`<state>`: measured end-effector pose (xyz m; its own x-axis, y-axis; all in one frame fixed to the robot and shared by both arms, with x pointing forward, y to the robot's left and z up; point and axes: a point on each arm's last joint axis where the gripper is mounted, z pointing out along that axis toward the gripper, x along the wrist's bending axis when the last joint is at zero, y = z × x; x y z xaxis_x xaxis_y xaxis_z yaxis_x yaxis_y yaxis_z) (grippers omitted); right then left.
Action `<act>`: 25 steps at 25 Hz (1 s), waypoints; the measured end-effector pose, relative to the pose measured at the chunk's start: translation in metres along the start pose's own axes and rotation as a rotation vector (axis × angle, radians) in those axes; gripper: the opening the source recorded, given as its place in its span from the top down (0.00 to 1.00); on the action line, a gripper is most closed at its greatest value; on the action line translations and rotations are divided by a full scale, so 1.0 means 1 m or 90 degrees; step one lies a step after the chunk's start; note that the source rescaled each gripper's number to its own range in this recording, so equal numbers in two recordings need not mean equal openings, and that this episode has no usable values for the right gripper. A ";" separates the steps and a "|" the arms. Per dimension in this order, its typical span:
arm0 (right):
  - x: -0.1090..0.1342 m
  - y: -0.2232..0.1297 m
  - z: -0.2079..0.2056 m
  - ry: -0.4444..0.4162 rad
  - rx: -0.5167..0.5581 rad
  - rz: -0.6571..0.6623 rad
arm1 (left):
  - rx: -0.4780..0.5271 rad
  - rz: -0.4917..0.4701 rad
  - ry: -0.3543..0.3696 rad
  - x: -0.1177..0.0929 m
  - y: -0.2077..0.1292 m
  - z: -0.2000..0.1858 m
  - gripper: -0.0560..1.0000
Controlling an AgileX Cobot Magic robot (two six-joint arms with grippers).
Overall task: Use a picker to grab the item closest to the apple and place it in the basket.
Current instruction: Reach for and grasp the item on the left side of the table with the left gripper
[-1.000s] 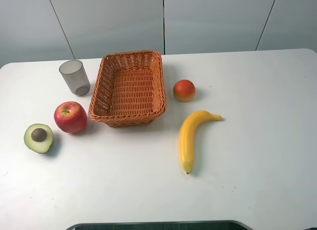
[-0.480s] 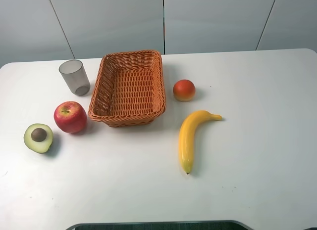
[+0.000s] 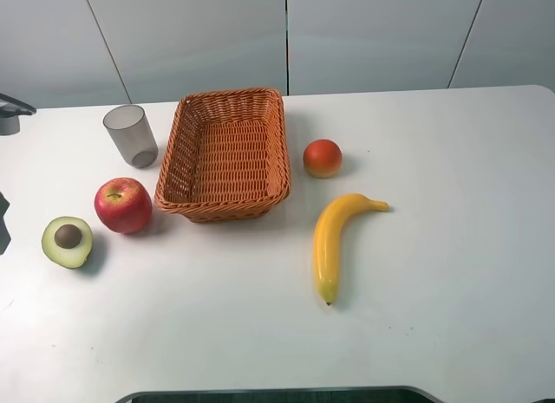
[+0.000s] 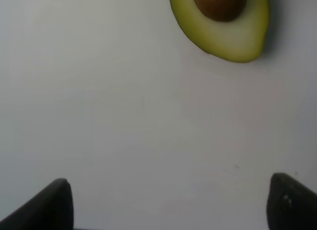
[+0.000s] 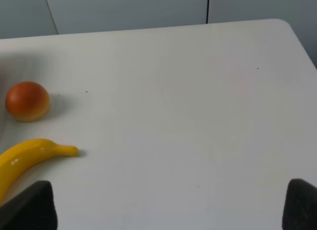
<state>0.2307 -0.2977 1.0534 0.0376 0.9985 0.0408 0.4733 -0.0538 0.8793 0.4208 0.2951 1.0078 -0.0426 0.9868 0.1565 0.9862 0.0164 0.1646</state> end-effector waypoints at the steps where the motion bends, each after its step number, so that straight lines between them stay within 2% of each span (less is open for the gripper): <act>1: 0.000 0.000 0.000 0.000 0.000 0.000 | -0.009 -0.005 -0.002 0.001 0.002 0.003 0.00; 7: 0.000 0.000 0.000 0.000 0.000 0.000 | -0.018 -0.021 -0.007 0.004 0.002 0.027 0.00; 9: 0.000 0.000 0.000 0.000 0.000 0.000 | -0.013 -0.017 -0.023 0.001 0.004 0.036 0.00; 13: 0.000 0.000 0.000 0.000 0.000 0.000 | 0.019 0.019 -0.064 -0.009 0.009 0.056 0.00; 16: 0.000 0.000 0.000 0.000 0.000 0.000 | 0.027 0.036 -0.071 -0.012 0.013 0.066 0.00; 22: 0.000 0.000 0.000 0.000 0.000 0.000 | -0.019 0.026 -0.045 -0.004 0.021 0.070 0.00; 25: 0.000 0.000 0.000 0.000 0.000 0.000 | -0.039 0.044 -0.053 -0.006 0.027 0.075 0.00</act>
<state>0.2307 -0.2977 1.0534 0.0376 0.9985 0.0408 0.4733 -0.0538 0.8793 0.4592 0.3021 0.9383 0.0410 0.9952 0.0891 0.9746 -0.0595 0.2159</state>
